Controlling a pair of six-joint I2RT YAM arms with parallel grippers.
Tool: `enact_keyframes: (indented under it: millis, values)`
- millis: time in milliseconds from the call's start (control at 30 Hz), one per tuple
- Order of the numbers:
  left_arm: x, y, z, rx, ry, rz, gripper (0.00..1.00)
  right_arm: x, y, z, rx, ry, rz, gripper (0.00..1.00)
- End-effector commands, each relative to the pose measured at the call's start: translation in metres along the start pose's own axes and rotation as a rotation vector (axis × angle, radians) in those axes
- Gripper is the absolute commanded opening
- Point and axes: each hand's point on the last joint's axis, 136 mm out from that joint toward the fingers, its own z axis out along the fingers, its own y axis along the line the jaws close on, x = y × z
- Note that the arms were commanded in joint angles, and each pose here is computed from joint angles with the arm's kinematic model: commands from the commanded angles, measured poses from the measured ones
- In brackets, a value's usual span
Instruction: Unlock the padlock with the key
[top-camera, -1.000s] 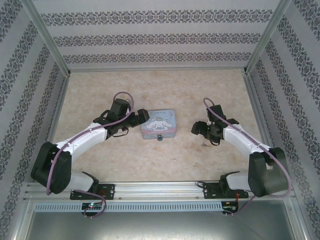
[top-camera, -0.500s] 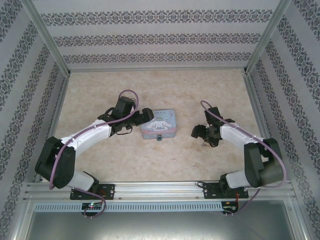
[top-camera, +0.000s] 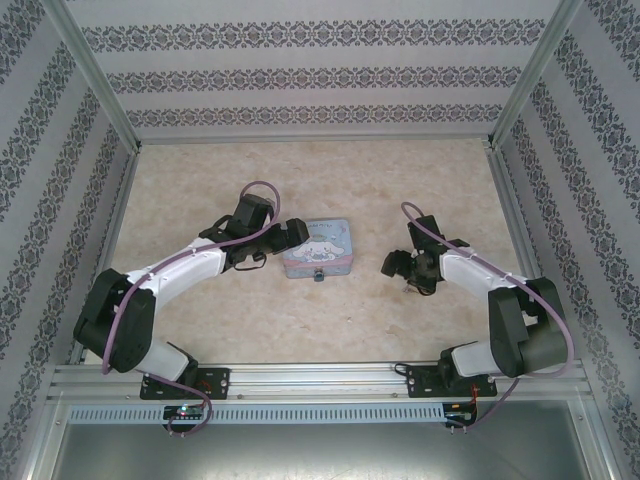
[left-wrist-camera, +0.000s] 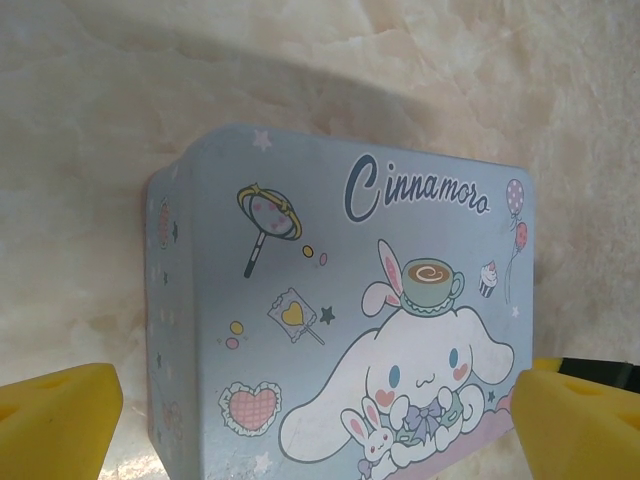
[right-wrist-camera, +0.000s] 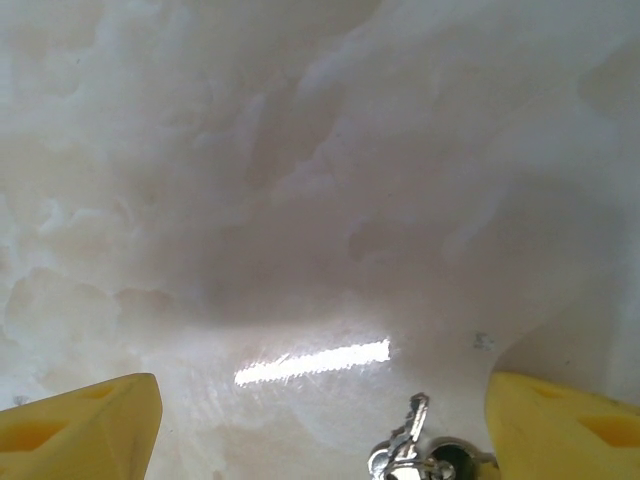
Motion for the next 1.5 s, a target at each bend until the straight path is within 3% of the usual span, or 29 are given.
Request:
enact_keyframes:
  millis: [0,300,467,600,833,1100,1467]
  values:
    - [0.002,-0.011,0.001,0.018,0.009,0.016,1.0,0.019,0.008,0.001,-0.019,0.069,-0.002,0.84]
    - [0.004,-0.009,-0.001,0.019,0.007,0.018,1.0,0.05,0.037,0.009,-0.037,0.142,-0.07,0.83]
    - [0.005,-0.008,-0.002,0.02,0.005,0.016,1.0,0.079,0.071,0.007,-0.134,0.19,-0.097,0.83]
    - [0.005,-0.009,-0.003,0.023,0.004,0.018,1.0,0.077,0.086,-0.01,-0.151,0.126,-0.112,0.83]
    - [0.005,-0.01,-0.007,0.033,-0.003,0.017,1.0,0.053,0.052,-0.027,-0.043,-0.063,-0.024,0.81]
    - [0.008,-0.013,-0.008,0.048,0.007,0.022,1.0,0.054,0.015,-0.009,0.07,-0.042,0.032,0.74]
    - [0.009,-0.013,-0.008,0.051,0.011,0.035,1.0,0.041,0.007,-0.003,0.096,-0.054,0.071,0.63]
